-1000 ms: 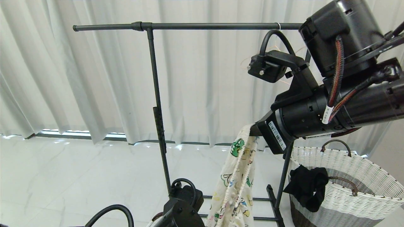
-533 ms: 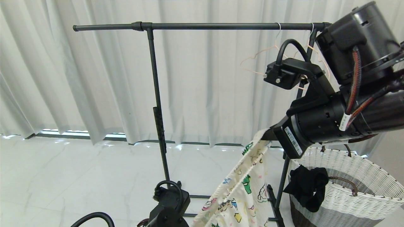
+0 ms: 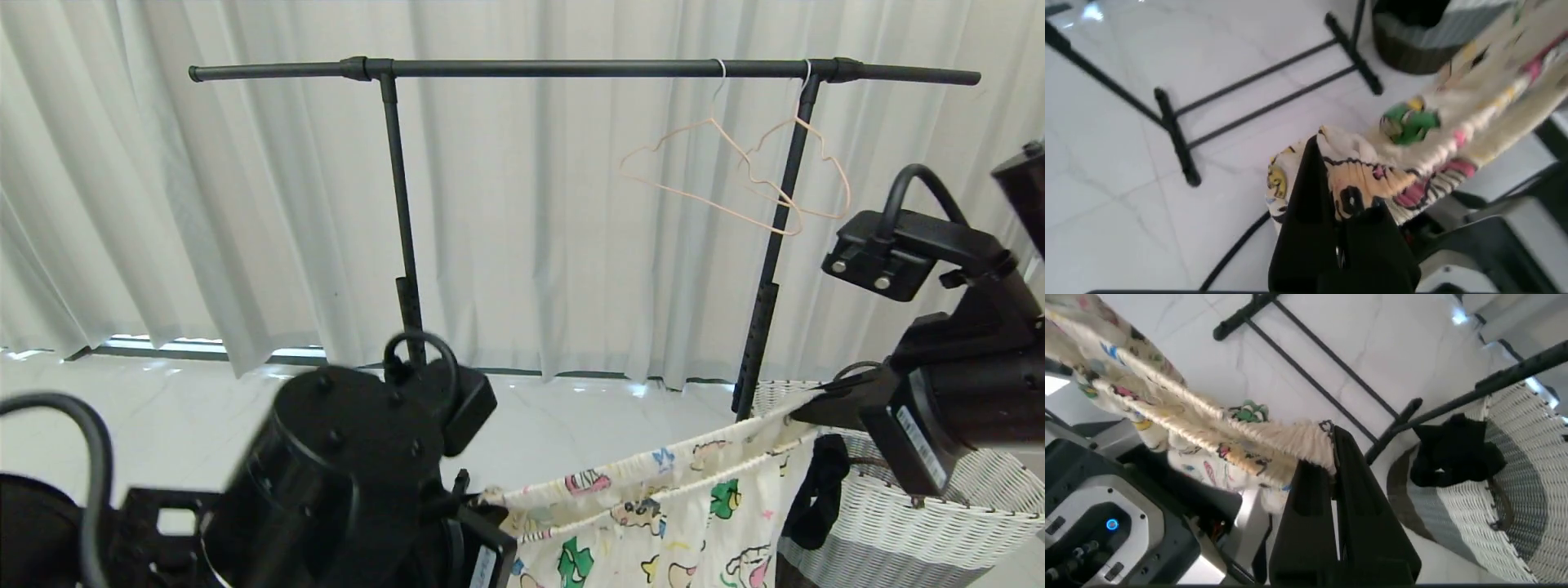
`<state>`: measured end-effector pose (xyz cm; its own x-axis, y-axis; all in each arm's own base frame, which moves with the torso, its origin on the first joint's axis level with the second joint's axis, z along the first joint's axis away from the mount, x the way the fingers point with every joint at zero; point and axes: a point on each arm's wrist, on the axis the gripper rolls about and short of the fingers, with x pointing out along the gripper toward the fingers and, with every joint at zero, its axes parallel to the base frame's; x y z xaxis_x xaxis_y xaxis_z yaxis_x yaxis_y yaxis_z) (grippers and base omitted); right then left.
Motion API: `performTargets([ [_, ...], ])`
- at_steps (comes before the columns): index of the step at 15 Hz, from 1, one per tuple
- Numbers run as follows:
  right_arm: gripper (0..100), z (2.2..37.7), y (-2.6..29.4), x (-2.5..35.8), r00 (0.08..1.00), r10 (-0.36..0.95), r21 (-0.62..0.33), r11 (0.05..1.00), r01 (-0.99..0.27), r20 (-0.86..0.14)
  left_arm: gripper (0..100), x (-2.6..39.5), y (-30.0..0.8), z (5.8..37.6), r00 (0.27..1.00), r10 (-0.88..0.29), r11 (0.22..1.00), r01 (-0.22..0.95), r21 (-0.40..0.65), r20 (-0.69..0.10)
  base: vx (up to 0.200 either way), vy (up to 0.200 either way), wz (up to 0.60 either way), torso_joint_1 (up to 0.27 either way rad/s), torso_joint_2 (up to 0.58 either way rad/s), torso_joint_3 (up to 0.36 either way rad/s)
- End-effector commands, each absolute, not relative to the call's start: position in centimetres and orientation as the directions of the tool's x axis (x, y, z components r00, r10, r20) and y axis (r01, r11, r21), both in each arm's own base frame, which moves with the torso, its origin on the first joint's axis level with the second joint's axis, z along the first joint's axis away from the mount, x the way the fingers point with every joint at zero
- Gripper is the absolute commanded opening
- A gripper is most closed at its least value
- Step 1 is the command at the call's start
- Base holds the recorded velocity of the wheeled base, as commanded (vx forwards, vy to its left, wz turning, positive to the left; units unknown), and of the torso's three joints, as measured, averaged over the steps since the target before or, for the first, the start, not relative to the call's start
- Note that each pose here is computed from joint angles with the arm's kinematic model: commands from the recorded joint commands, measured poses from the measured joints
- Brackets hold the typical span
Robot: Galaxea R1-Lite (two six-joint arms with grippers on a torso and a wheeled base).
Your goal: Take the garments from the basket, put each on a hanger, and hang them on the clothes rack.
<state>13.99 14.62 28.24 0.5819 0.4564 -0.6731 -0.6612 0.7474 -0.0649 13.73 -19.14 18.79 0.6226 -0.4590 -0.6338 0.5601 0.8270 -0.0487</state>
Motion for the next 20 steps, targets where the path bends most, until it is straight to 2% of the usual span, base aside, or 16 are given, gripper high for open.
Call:
performTargets([
  [1, 0, 31.1, 13.7, 13.2, 0.635, 0.507, -0.054, 0.755, -0.653, -0.583, 0, 15.0, -18.1, 27.3, 0.630, -0.549, 0.801, 0.584, -0.130, -0.550, 0.000, 0.000, 0.00, 0.000, 0.00, 0.000],
  [3, 0, 34.4, 14.1, 13.8, 0.664, 0.531, -0.048, 0.761, -0.647, -0.526, 0, 15.7, -18.0, 31.0, 0.641, -0.556, 0.802, 0.582, -0.138, -0.529, 0.000, 0.000, 0.00, 0.000, 0.00, 0.000],
  [4, 0, 35.3, 14.2, 13.8, 0.668, 0.536, -0.047, 0.762, -0.646, -0.516, 0, 15.7, -17.8, 31.9, 0.646, -0.557, 0.800, 0.585, -0.129, -0.522, 0.000, 0.000, 0.00, 0.000, 0.00, 0.000],
  [6, 0, 38.4, 14.2, 13.8, 0.689, 0.559, -0.040, 0.762, -0.646, -0.462, 0, 15.9, -16.6, 34.2, 0.684, -0.545, 0.800, 0.598, -0.056, -0.485, 0.000, 0.000, 0.00, 0.000, 0.00, 0.000],
  [10, 0, 39.0, 13.8, 13.5, 0.689, 0.559, -0.044, 0.761, -0.647, -0.462, 0, 15.4, -15.6, 34.6, 0.701, -0.529, 0.792, 0.610, 0.018, -0.479, 0.000, 0.000, 0.00, 0.000, 0.00, 0.000],
  [11, 0, 39.0, 13.4, 13.1, 0.683, 0.556, -0.045, 0.760, -0.649, -0.474, 0, 15.9, -15.9, 34.2, 0.728, -0.485, 0.811, 0.582, 0.062, -0.485, 0.000, 0.000, 0.00, 0.000, 0.00, 0.000],
  [12, 0, 38.9, 12.9, 12.6, 0.670, 0.552, -0.044, 0.755, -0.655, -0.497, 0, 16.1, -16.1, 34.1, 0.745, -0.463, 0.818, 0.568, 0.092, -0.480, 0.000, 0.000, 0.00, 0.000, 0.00, 0.000],
  [15, 0, 38.5, 11.7, 9.7, 0.560, 0.601, -0.018, 0.672, -0.740, -0.570, 0, 17.1, -17.2, 35.2, 0.784, -0.512, 0.805, 0.581, 0.123, -0.352, 0.000, 0.000, 0.00, 0.000, 0.00, 0.000],
  [18, 0, 38.2, 12.5, 7.7, 0.449, 0.658, -0.014, 0.555, -0.832, -0.605, 0, 17.5, -18.0, 35.8, 0.759, -0.591, 0.760, 0.637, 0.126, -0.273, 0.000, 0.000, 0.00, 0.000, 0.00, 0.000],
  [20, 0, 38.1, 13.2, 7.4, 0.421, 0.668, -0.016, 0.522, -0.853, -0.613, 0, 17.4, -17.9, 36.0, 0.748, -0.606, 0.749, 0.651, 0.123, -0.269, 0.000, 0.000, 0.00, 0.000, 0.00, 0.000],
])
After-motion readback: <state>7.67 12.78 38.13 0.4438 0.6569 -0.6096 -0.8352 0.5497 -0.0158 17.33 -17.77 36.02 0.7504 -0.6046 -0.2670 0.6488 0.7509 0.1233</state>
